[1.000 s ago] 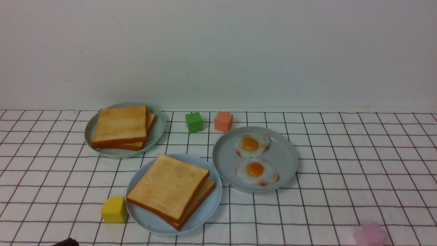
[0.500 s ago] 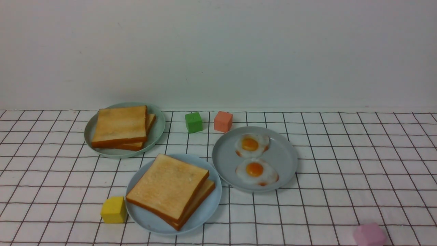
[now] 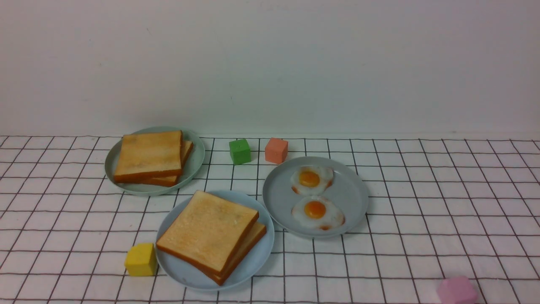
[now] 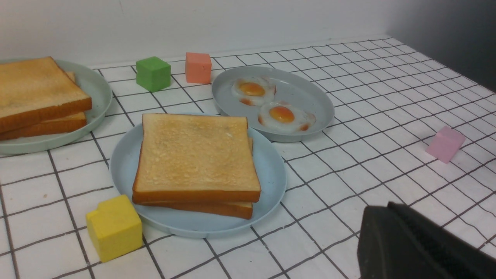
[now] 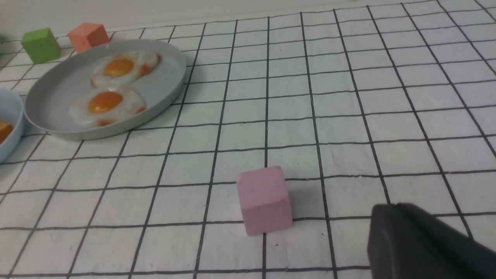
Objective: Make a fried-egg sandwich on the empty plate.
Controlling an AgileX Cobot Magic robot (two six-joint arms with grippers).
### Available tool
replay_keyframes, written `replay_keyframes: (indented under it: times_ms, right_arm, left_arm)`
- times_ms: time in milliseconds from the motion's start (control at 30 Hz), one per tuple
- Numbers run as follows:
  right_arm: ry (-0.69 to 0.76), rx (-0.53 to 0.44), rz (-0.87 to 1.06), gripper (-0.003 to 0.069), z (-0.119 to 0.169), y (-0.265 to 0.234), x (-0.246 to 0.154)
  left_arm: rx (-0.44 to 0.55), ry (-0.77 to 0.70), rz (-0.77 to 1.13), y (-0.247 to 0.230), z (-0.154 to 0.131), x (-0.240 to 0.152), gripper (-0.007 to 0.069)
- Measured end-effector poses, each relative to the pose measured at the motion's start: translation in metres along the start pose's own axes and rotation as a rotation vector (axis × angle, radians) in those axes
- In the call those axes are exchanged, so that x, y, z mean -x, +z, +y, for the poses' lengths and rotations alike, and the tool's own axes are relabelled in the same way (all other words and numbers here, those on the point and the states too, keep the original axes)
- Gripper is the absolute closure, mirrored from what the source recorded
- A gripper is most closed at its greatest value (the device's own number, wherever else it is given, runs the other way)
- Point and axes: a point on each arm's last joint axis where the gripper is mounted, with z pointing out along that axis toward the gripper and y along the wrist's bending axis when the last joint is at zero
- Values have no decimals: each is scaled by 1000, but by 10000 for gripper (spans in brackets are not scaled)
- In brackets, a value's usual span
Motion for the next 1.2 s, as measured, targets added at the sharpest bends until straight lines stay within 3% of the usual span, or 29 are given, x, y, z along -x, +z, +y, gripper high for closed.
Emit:
replay_keyframes:
  times_ms: [933,1067,1200]
  right_arm:
    - [-5,-1,-3,662,0,0,0]
    - [-5,-2,-4,662,0,0,0]
    - [-5,-2,-4,660,0,0,0]
  left_arm:
    - [8,-1,6,1,2,-5,608]
    - [146,-39,-110,-6,11,0,631]
    - [370,-75,-227,-17,22,-3,638]
